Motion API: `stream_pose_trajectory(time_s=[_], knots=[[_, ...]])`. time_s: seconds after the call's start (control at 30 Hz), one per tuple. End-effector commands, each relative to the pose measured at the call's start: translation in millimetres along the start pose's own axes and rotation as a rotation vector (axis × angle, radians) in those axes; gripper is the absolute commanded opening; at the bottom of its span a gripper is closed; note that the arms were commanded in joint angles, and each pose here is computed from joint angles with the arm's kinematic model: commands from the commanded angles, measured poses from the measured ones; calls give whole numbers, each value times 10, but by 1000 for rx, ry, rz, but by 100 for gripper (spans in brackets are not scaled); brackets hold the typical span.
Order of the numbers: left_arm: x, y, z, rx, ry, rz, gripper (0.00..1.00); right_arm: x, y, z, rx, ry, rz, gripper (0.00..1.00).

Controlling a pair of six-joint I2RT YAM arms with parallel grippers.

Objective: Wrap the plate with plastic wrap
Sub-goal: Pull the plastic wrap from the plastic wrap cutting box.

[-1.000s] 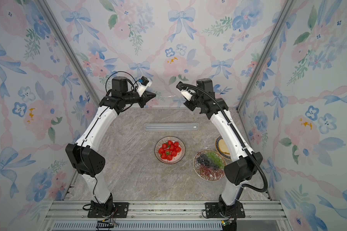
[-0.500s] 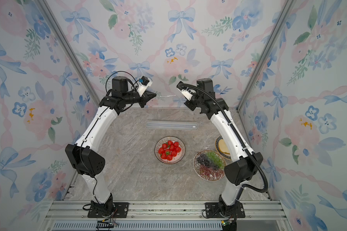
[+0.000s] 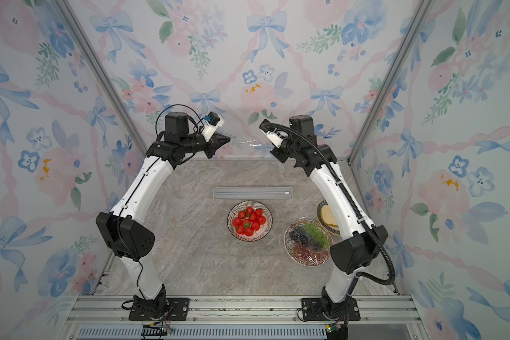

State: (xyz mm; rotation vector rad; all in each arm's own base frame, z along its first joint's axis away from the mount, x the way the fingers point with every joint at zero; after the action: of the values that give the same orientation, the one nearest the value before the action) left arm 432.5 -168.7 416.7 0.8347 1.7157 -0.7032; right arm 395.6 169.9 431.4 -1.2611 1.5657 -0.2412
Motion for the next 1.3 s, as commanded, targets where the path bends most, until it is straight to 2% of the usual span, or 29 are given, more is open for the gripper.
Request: stream_pose_trajectory(time_s=[0.0, 0.73, 1.07, 1.27], knots=[[-335, -130, -214, -15, -94, 56, 0, -206, -201, -283, 116, -77, -7, 0], [-381, -168, -232, -16, -104, 66, 0, -193, -189, -324, 119, -75, -2, 0], [-247, -21, -32, -18, -74, 34, 0, -48, -158, -90, 99, -36, 32, 0], [-300, -2, -23, -19, -87, 30, 0, -54, -153, -88, 95, -35, 41, 0]])
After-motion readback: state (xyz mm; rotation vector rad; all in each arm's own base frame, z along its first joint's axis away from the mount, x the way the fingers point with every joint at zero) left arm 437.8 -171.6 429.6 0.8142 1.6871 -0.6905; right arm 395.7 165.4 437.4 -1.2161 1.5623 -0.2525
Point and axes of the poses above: each gripper's point midway between its finger pads, its own z axis out along the fingers, its own y axis along the line the jaws close on, x = y × z, the point moved 9 cm from there along -z, back along the fingers, and after that the axes turned 14 degrees about -z, right-handed, at the moved point
